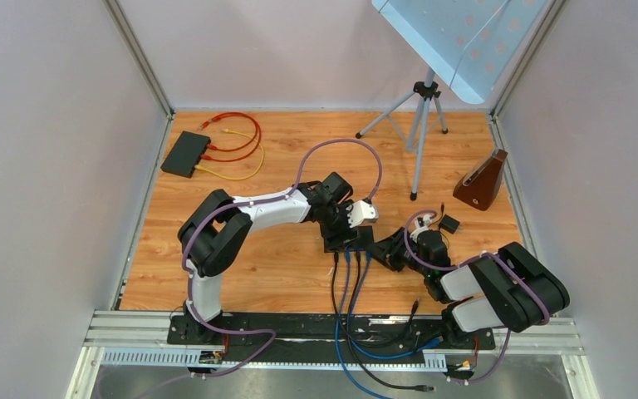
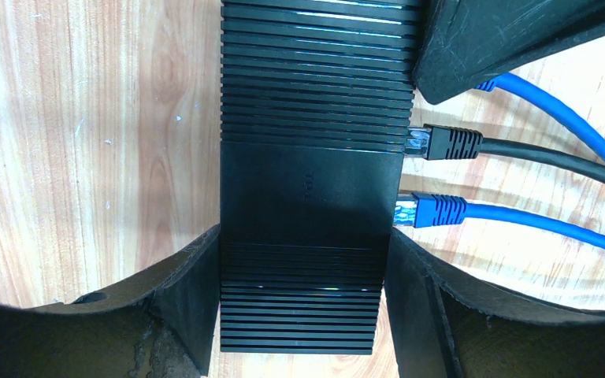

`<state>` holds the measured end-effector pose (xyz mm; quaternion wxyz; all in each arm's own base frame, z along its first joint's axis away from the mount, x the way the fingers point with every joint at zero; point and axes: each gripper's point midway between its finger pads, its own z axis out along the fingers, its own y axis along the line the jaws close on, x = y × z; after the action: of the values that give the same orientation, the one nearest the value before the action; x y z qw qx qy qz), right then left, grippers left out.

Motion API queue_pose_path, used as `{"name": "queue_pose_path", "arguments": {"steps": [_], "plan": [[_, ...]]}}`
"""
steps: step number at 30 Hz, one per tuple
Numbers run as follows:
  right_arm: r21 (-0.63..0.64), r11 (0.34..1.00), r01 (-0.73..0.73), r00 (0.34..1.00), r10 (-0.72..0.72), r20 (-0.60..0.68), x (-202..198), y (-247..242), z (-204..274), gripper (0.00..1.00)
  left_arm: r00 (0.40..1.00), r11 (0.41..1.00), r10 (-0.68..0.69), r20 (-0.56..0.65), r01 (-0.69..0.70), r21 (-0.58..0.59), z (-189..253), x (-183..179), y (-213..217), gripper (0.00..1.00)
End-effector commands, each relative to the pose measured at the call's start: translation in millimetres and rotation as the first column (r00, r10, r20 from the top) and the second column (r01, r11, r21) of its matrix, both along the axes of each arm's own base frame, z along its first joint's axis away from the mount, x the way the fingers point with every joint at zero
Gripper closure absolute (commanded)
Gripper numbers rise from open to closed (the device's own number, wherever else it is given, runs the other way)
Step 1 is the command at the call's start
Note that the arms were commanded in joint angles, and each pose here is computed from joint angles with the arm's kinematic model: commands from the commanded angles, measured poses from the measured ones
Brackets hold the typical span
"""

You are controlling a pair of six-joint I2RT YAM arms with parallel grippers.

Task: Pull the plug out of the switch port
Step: Pull the connector from the switch port.

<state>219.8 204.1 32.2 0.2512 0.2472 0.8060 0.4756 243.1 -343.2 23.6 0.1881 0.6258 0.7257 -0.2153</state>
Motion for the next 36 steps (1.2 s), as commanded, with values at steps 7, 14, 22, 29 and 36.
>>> {"name": "queue_pose_path", "arguments": {"steps": [7,14,22,29,36], "plan": [[0.069,0.996,-0.059,0.994,0.052,0.096,6,9,25,0.80,0.986,0.995,-0.009,-0.169,0.026,0.094,-30,-39,19,0.49],[0.107,0.988,-0.108,0.988,0.094,0.123,0,14,29,0.68,0.985,0.996,-0.010,-0.172,0.025,0.090,-31,-39,18,0.49],[0.113,0.987,-0.116,0.987,0.101,0.125,-2,10,26,0.79,0.985,0.995,-0.004,-0.172,0.021,0.100,-32,-38,19,0.49],[0.104,0.990,-0.099,0.989,0.086,0.119,-2,7,24,0.79,0.985,0.995,-0.002,-0.171,0.019,0.100,-33,-37,19,0.50],[0.119,0.992,-0.048,0.998,0.044,0.042,5,7,18,0.91,0.985,0.995,-0.007,-0.175,0.024,0.092,-33,-37,17,0.50]]}}
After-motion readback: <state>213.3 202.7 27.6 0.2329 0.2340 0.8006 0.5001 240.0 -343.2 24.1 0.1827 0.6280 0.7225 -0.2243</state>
